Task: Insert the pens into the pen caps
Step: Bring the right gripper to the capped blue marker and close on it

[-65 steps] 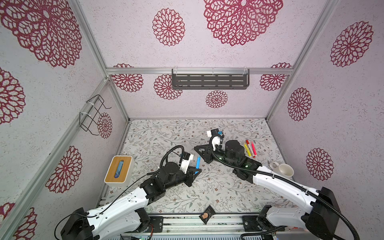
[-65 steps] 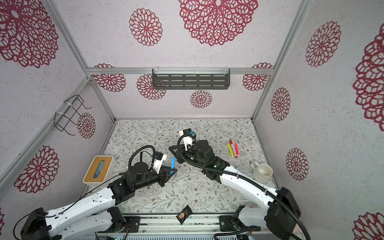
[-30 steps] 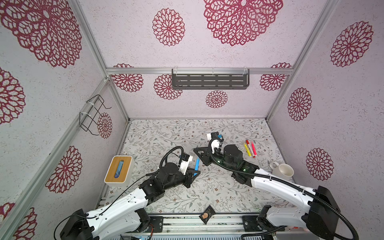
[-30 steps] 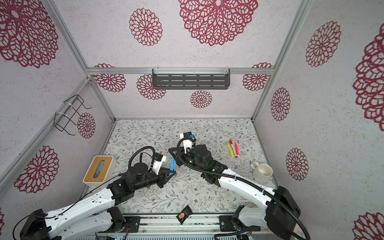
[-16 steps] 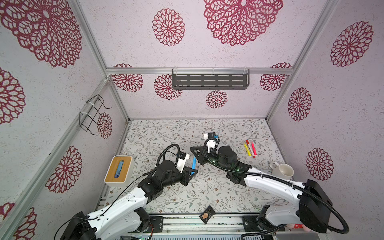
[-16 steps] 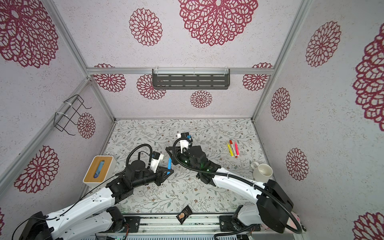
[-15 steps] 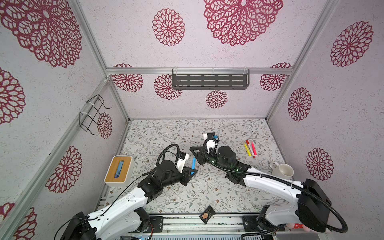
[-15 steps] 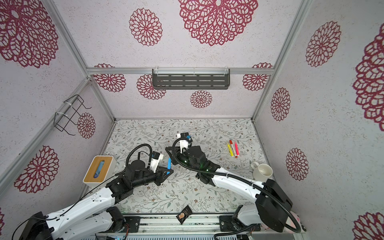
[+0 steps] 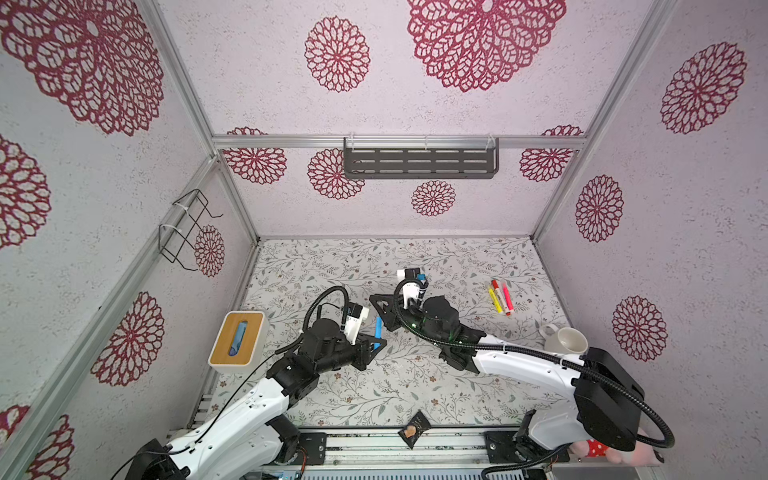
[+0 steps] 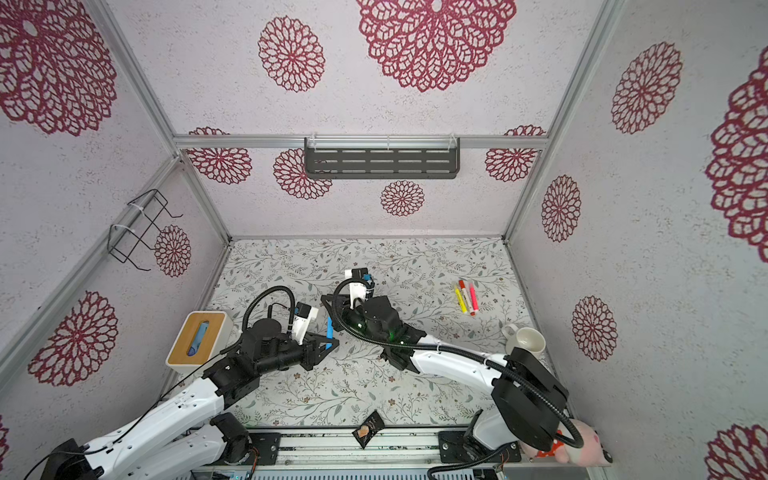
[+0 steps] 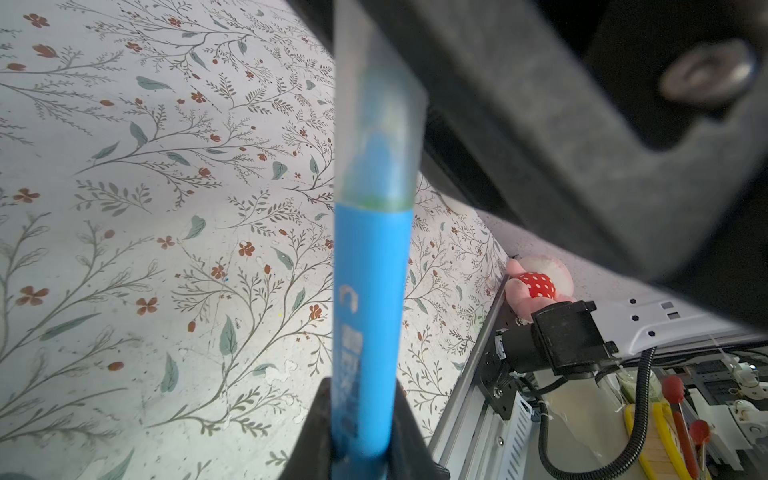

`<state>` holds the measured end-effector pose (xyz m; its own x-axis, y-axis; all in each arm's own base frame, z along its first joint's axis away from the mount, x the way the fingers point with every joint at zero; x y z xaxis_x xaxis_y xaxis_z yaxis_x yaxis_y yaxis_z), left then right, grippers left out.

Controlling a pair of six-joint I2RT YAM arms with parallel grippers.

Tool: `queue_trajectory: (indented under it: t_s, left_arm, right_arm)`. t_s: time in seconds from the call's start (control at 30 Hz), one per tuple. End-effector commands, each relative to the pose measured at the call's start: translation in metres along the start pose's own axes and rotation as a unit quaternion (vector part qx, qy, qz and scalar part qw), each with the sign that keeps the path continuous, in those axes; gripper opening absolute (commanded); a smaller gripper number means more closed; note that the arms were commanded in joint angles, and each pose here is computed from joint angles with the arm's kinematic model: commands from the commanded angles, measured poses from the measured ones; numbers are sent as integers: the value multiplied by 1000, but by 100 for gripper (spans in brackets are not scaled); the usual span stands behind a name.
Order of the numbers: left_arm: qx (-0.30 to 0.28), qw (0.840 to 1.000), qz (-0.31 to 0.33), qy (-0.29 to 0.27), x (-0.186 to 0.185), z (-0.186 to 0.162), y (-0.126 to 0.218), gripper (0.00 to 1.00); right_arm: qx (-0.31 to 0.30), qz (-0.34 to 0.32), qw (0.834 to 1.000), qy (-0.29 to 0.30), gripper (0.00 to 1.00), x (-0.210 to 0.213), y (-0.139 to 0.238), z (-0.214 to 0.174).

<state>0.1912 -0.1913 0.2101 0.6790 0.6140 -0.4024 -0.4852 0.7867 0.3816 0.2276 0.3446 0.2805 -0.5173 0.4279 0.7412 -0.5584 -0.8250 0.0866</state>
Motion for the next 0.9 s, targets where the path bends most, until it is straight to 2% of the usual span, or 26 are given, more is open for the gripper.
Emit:
queue_trajectory:
  t_s: [0.0,0.2,0.33,0.47,0.53,0.6,0.87]
  left_arm:
    - [-206,977,55,-22,5,87,34,0]
    - [-207,976,63,-21,8,89,38,0]
    - [-184,981,53,-13,10,81,30,0]
    - [-169,984,47,0,13,68,25,0]
    - [-164,985,52,2,14,62,25,0]
    - [-158,986,56,1,15,56,26,0]
    - [-135,988,71,-2,18,38,24,0]
  right_arm:
    - [220,4,976,-6,0,-4,20,-102]
    - [218,4,976,-3,0,-3,21,-103]
    - [207,9,978,12,1,6,18,-93]
    - [198,-2,979,50,23,19,11,-77]
    - [187,-13,980,68,42,23,11,-67]
    - [178,-13,981,81,52,28,12,-58]
    - [144,-14,985,96,55,35,28,-34]
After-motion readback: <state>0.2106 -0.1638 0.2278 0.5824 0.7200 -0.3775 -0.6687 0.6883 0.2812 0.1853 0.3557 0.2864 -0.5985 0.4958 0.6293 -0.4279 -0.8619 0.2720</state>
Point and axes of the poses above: each gripper's point midway between its finger pads, its own y axis back along the fingers, its own x axis along the line the jaws close on, z = x × y, the point moved 6 cm from there along y, back along the fingers, and after that the axes turned 11 degrees about -y, right-handed, at the moved point
